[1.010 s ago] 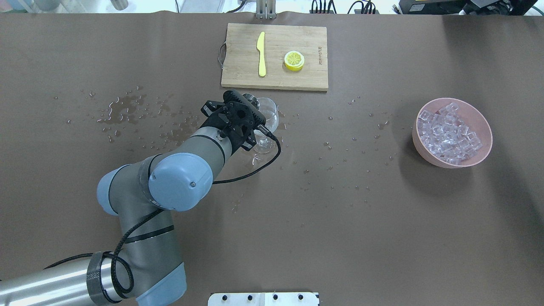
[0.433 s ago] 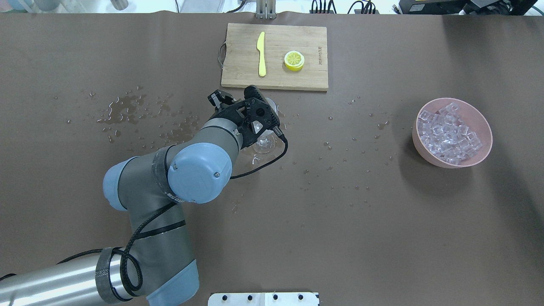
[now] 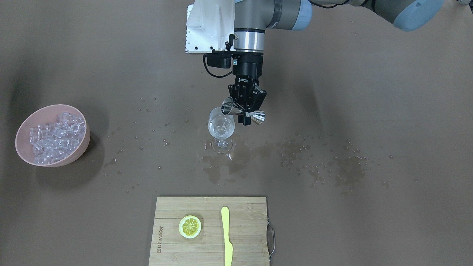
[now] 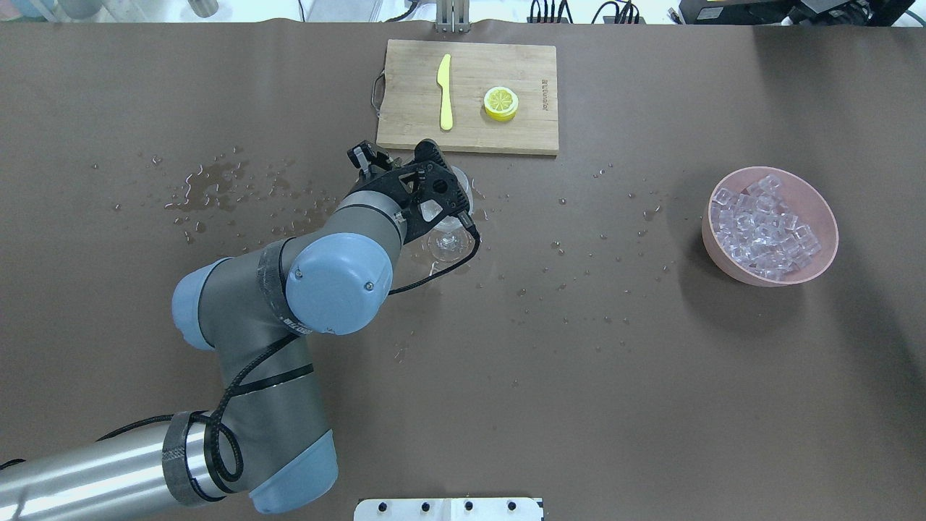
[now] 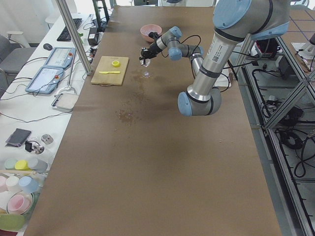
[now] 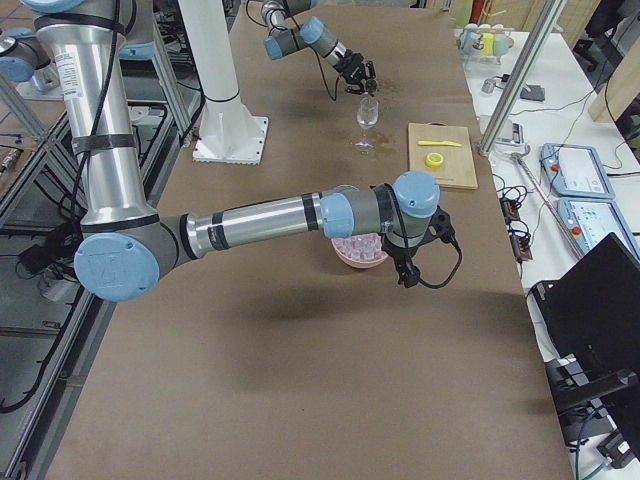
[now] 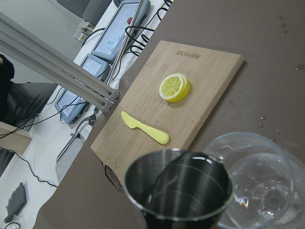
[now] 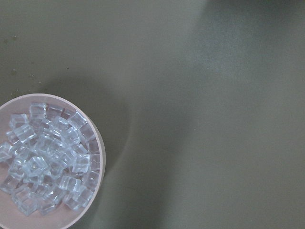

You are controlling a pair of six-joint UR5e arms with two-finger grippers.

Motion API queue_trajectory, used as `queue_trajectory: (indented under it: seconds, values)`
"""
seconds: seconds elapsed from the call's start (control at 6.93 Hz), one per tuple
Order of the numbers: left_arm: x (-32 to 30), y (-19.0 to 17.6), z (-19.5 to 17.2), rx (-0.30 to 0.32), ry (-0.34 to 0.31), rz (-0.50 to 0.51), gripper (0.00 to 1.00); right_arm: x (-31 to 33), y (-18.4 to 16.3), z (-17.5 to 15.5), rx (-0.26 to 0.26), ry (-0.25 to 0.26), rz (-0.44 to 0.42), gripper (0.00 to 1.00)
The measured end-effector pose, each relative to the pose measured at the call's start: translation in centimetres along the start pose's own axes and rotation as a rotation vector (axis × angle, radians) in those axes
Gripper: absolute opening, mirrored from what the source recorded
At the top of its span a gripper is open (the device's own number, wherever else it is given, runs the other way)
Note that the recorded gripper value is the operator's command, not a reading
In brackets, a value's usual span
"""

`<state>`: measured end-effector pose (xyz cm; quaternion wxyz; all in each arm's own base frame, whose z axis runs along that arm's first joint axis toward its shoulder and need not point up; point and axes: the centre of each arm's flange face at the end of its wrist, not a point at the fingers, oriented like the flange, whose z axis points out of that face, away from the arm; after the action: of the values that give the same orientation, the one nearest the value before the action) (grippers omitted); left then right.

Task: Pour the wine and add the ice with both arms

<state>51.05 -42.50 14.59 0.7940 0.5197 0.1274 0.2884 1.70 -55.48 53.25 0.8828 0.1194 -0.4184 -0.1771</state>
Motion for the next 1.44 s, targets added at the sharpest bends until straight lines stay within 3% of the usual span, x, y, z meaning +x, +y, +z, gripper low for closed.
queue_trajectory:
  seconds: [0.87,1.44]
  values:
    - [-0.8,0.6,1.4,-0.065,-0.029,0.099,0.00,-0.3,-0.2,0.4,-0.006,-0.002,-0.008,1.00]
    - [-1.1,-1.2,0.0,-0.108,-0.027,0.193,0.00,-0.2,0.0,0.9,-0.013,-0.006,-0.006,1.00]
